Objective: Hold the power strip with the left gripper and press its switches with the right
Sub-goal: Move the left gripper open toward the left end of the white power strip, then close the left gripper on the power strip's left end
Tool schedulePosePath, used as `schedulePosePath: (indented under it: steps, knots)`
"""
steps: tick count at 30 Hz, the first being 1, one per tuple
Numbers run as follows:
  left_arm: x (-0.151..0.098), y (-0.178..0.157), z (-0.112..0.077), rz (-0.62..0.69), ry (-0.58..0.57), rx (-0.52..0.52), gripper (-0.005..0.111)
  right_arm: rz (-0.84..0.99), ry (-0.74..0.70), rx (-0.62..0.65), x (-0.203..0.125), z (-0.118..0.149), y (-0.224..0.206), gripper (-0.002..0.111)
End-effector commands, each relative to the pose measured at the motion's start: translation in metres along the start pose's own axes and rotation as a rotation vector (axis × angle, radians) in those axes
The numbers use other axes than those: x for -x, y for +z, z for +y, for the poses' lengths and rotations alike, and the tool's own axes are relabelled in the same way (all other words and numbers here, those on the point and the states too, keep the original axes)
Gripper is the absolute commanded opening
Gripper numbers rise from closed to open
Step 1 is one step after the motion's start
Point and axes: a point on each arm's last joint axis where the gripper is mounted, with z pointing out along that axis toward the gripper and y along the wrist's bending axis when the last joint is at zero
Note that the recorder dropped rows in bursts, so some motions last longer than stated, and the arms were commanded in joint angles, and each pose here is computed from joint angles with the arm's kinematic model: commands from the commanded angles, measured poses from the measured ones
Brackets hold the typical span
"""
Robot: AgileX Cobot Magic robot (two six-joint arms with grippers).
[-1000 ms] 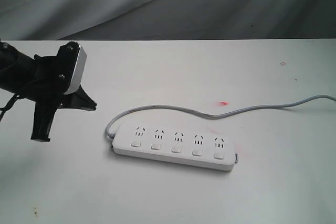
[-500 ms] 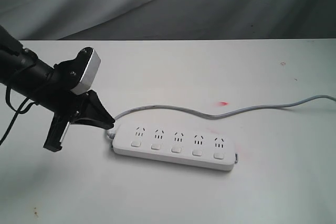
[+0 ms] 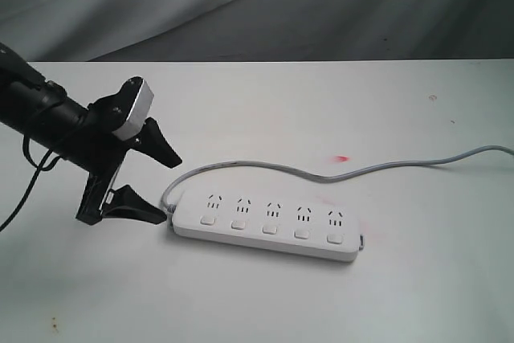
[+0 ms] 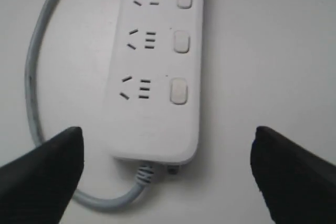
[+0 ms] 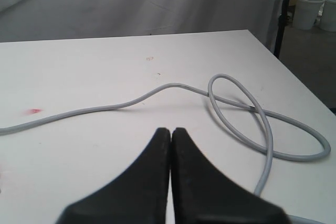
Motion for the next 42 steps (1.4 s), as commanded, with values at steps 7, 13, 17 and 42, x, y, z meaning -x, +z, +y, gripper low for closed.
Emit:
schedulePosePath:
  steps: [7, 13, 17, 42]
  knots:
    - [-0.002, 0.002, 0.029, -0.029, 0.072, -0.102, 0.082, -0.002, 0.002, 0.004, -0.001, 0.000, 0.000, 0.000]
    - [-0.001, 0.002, 0.031, -0.134, 0.006, -0.102, 0.082, -0.002, 0.002, 0.004, -0.001, 0.000, 0.000, 0.000]
    - [-0.011, 0.011, 0.030, -0.111, -0.005, -0.138, 0.082, -0.002, 0.002, 0.004, -0.001, 0.000, 0.000, 0.000]
    - [-0.023, 0.058, 0.053, -0.054, 0.058, -0.229, 0.082, -0.002, 0.002, 0.004, -0.001, 0.000, 0.000, 0.000]
